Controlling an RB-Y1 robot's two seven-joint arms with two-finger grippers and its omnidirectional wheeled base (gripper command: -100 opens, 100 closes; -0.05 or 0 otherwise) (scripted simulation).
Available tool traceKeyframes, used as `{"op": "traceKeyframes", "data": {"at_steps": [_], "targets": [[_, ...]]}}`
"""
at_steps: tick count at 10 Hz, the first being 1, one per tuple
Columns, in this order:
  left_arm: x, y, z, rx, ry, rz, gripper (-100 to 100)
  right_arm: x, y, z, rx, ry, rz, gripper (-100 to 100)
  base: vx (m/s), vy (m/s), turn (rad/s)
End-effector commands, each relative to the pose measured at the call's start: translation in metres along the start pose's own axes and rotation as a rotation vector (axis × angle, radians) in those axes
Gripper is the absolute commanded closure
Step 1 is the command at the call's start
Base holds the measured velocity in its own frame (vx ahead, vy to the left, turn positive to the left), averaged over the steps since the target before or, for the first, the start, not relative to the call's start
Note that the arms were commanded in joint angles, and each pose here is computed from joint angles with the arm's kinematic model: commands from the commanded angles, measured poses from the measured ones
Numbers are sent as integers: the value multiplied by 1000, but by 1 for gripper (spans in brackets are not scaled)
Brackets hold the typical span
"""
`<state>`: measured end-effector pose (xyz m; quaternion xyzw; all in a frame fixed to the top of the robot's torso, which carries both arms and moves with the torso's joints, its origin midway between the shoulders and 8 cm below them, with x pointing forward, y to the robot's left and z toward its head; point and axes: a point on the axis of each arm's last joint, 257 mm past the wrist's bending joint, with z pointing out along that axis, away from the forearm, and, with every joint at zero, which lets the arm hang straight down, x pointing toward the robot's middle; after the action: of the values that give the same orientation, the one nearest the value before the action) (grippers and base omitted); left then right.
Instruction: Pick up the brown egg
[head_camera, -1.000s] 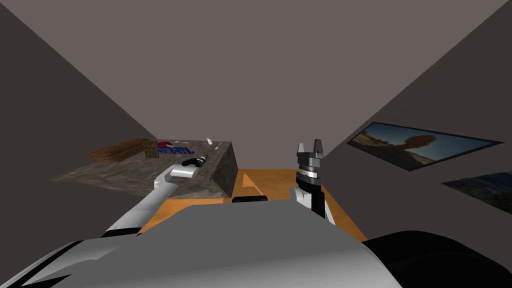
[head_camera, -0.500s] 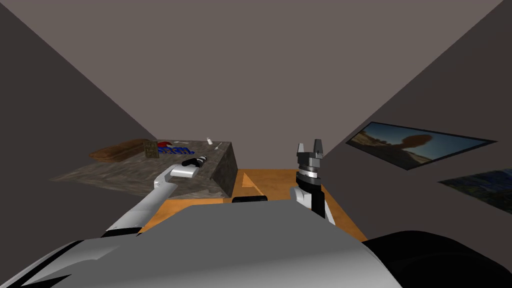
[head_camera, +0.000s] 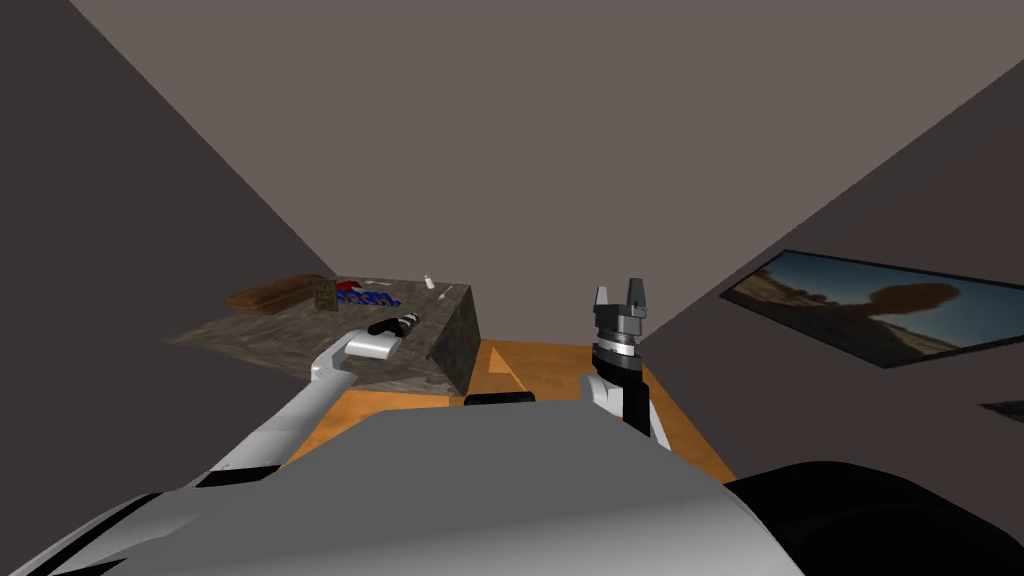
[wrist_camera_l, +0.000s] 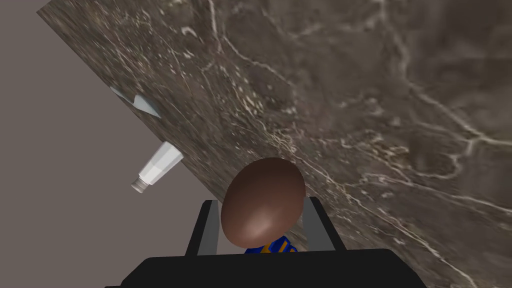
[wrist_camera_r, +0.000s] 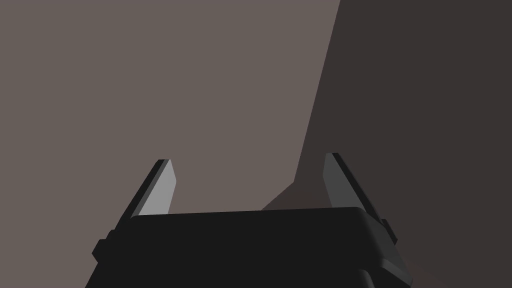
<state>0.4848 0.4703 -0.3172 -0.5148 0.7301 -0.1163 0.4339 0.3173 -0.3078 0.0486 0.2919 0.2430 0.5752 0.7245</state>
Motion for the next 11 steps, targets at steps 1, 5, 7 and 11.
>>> {"op": "traceKeyframes", "data": {"at_steps": [1,5,7,11], "targets": [[6,-7,-4,16,7,8,100,0,0,0,0,0,0,0,62,13,51],[32,-19,-20,43,41,39,100,0,0,0,0,0,0,0,44,3,117],[40,-23,-25,52,52,48,100,0,0,0,0,0,0,0,38,7,92],[52,-27,-37,64,68,61,0,0,0,0,0,0,0,0,43,3,96]]}}
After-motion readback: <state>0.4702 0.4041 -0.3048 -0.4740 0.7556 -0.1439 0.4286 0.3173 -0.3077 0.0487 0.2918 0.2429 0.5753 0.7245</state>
